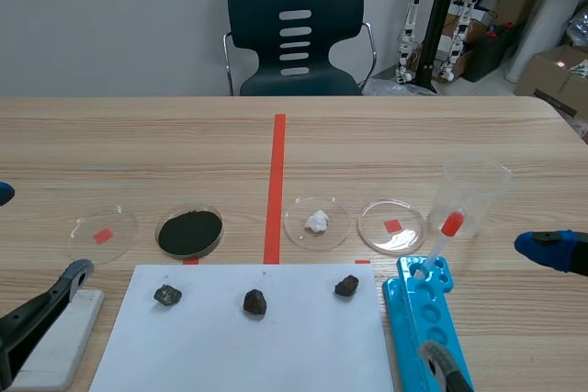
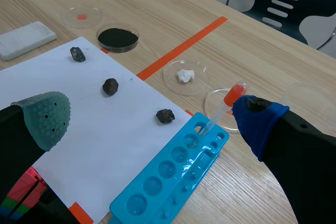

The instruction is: Pick up the left mineral with the left hand

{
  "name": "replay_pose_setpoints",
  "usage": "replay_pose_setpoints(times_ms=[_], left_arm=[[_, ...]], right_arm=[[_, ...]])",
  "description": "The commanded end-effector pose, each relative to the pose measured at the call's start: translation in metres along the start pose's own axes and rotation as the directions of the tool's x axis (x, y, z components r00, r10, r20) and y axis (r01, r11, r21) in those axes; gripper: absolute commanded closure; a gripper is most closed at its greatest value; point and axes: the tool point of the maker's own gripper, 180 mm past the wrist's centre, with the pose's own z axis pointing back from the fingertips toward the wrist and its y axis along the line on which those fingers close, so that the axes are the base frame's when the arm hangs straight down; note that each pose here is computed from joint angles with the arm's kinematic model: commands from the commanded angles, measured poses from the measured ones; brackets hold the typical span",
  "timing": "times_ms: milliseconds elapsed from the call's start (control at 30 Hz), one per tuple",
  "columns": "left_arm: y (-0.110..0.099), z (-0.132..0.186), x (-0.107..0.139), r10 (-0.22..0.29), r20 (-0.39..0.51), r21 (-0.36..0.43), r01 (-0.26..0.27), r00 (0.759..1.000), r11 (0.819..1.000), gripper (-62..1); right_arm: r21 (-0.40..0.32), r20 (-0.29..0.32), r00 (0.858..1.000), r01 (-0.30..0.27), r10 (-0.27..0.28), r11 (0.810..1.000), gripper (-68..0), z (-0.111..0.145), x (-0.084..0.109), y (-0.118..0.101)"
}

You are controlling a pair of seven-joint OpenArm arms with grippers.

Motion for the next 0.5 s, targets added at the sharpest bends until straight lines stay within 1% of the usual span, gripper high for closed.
replay_pose_setpoints(times_ms=[0, 467], left_arm=[[0.0014, -0.0005, 0.0096, -0.005, 0.033, 0.002, 0.005, 0.999, 1.0, -61.1], [0.0014, -0.0005, 0.0103, -0.005, 0.037, 0.002, 0.005, 0.999, 1.0, -61.1]], right_arm=[[-0.003, 0.029, 1.0, 0.003, -0.003, 1.0, -65.3, -0.0012, 0.0075, -0.0008], [-0.003, 0.029, 1.0, 0.003, -0.003, 1.0, -65.3, -0.0012, 0.0075, -0.0008]])
